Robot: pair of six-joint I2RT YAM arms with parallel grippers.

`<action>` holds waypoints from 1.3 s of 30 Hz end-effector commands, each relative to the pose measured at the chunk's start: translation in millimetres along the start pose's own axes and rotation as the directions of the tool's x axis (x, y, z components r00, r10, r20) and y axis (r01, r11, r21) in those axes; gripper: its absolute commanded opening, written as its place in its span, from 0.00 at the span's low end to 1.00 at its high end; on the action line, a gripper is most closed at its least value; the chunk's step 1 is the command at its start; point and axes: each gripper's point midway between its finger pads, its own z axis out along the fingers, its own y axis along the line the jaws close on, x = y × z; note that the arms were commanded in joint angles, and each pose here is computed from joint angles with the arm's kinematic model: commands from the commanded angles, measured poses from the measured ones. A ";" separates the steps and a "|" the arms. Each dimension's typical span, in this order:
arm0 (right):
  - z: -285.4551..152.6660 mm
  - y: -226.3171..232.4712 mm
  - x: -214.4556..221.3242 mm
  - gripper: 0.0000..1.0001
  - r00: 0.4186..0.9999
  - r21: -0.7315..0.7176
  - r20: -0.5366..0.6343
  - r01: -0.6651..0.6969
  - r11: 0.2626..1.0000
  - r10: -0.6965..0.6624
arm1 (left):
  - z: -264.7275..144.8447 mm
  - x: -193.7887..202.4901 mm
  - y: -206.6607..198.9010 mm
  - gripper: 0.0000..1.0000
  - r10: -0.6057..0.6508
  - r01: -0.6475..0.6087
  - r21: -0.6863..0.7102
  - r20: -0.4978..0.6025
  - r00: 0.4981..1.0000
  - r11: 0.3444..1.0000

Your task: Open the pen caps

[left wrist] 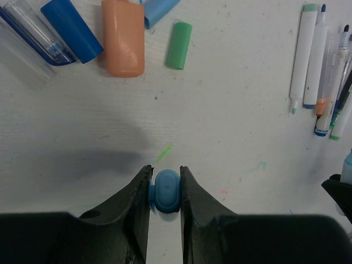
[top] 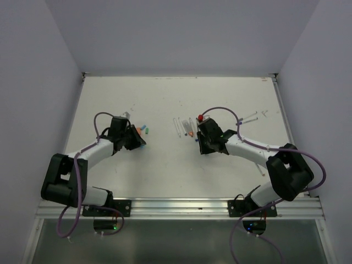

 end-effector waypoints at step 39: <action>-4.7 -5.2 -10.9 0.46 0.999 0.053 0.020 -0.034 0.998 0.032 | -7.1 -14.4 12.2 0.59 0.057 -0.051 -0.066 0.091 0.994 0.997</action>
